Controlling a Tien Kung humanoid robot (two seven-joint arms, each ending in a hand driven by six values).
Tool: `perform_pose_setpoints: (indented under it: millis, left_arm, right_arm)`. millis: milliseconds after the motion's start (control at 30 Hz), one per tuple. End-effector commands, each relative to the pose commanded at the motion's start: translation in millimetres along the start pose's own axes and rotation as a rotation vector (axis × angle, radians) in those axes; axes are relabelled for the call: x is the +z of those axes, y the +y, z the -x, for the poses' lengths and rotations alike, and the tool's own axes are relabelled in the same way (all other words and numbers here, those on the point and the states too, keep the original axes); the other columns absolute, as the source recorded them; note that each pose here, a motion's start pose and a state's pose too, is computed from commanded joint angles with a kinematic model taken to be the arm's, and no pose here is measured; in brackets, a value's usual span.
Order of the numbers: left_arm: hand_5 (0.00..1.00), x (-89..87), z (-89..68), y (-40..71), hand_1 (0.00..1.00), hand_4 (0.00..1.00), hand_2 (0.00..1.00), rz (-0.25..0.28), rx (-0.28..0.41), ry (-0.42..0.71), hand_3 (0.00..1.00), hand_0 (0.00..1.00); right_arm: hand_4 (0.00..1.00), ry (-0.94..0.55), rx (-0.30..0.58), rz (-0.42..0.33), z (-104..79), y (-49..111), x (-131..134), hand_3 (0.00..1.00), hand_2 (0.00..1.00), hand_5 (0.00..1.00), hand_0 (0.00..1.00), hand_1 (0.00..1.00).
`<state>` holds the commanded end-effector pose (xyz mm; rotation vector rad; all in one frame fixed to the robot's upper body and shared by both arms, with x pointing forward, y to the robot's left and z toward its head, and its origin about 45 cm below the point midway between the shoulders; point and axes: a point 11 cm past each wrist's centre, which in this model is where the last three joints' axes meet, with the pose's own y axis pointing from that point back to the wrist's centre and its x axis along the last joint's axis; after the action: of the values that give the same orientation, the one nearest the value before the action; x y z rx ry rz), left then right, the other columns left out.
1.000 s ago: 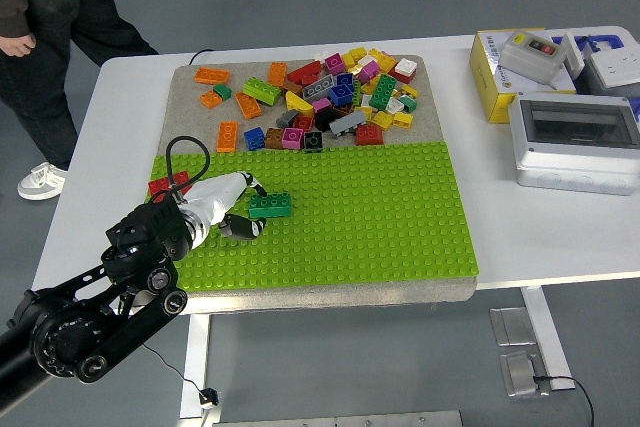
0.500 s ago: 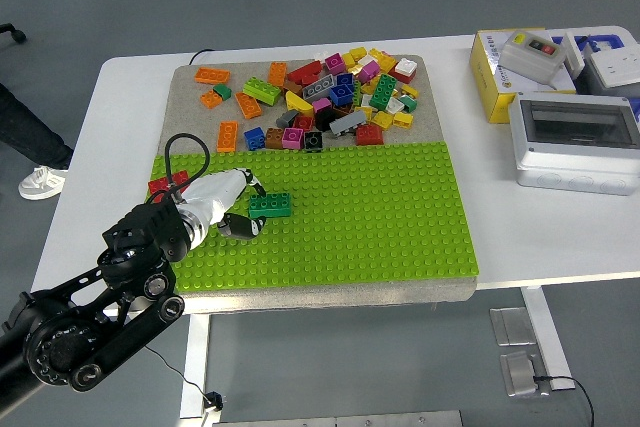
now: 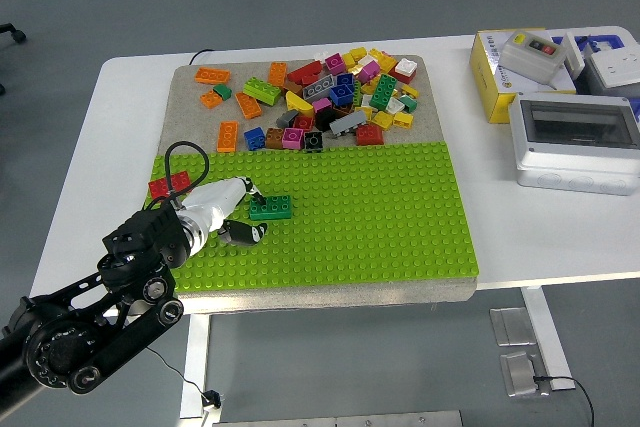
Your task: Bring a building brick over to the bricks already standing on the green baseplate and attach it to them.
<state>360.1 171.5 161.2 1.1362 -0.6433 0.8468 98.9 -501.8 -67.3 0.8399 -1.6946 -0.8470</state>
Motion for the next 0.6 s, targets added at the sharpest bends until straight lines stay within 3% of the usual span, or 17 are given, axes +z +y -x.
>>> perform_pose_setpoints:
  millis: [367,600]
  left_arm:
    - [0.288,-3.1,2.8,-1.3,0.998,0.641,0.998,-0.005,-0.004,0.007,0.699,0.998]
    - [0.289,-2.7,-3.7,2.5,0.998,0.637,0.998,-0.002,0.024,0.005,0.682,0.998]
  right_arm:
    - [0.584,0.002,-0.002,-0.002,0.9,0.1,-0.9,0.707,0.666,0.74,0.668,0.639]
    - [0.584,0.005,0.0,-0.002,-0.2,0.0,-0.6,0.706,0.666,0.74,0.667,0.639]
